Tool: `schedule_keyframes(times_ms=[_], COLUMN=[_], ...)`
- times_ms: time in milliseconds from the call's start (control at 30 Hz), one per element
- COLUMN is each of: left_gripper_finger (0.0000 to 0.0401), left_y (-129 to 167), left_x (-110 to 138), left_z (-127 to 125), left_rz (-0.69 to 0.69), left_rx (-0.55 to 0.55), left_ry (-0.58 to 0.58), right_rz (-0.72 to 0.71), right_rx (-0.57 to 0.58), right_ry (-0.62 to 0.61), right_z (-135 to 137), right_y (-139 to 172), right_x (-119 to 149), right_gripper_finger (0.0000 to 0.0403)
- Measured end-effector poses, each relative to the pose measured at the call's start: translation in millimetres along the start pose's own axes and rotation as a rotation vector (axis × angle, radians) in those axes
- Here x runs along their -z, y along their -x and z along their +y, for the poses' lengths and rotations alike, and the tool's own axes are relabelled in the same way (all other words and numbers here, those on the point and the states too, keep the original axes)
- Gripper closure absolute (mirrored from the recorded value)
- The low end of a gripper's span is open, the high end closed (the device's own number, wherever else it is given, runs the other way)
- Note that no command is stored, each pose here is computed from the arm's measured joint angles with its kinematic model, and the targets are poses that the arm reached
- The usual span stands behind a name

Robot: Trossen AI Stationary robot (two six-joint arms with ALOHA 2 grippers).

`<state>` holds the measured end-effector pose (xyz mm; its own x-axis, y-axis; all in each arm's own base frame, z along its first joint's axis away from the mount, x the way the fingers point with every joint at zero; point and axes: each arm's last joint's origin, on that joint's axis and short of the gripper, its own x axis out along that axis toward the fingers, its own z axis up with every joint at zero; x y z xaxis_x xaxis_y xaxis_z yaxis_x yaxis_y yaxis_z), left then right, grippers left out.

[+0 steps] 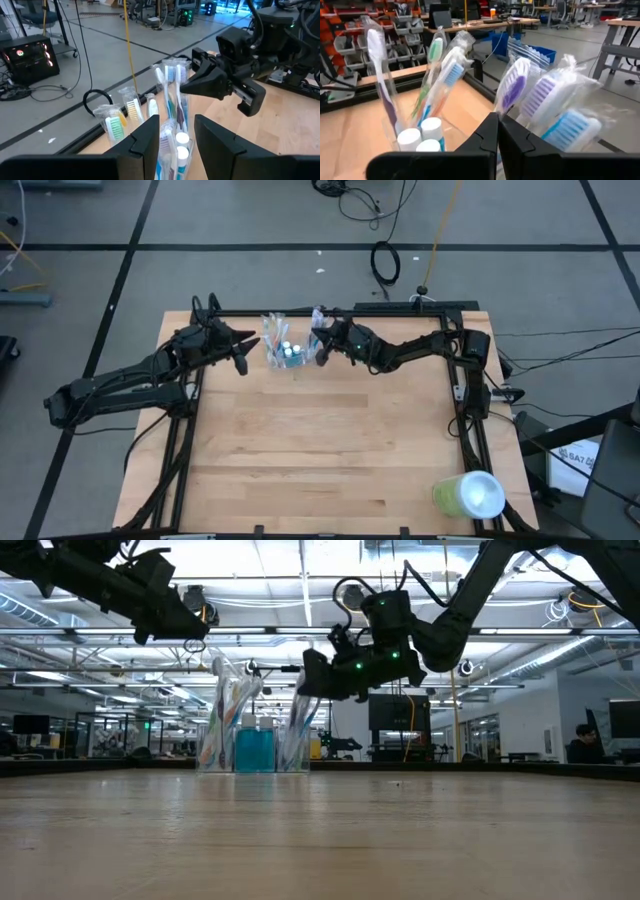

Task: Pick & Place toothbrushing station
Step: Put the purple toothbrush into the transparent organizer

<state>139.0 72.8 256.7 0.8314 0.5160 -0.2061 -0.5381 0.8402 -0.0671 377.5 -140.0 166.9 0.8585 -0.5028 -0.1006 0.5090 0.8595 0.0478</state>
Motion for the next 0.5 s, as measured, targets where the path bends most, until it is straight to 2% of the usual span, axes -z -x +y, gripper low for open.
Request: schedule_keyframes(times_ms=[233, 500], left_gripper_finger=[0.0274, 0.0274], left_y=[0.0, 0.0], left_x=[0.9, 0.9], left_z=[0.1, 0.0], left_rz=[0.009, 0.010], left_rx=[-0.001, 0.000], left_ry=[-0.001, -0.002], right_rz=[-0.009, -0.010], right_rx=[-0.009, -0.024], right_ry=[0.066, 0.087], right_z=[1.6, 6.7], right_y=[0.3, 2.8], right_x=[-0.8, -4.6], right_gripper_finger=[0.0396, 0.0333])
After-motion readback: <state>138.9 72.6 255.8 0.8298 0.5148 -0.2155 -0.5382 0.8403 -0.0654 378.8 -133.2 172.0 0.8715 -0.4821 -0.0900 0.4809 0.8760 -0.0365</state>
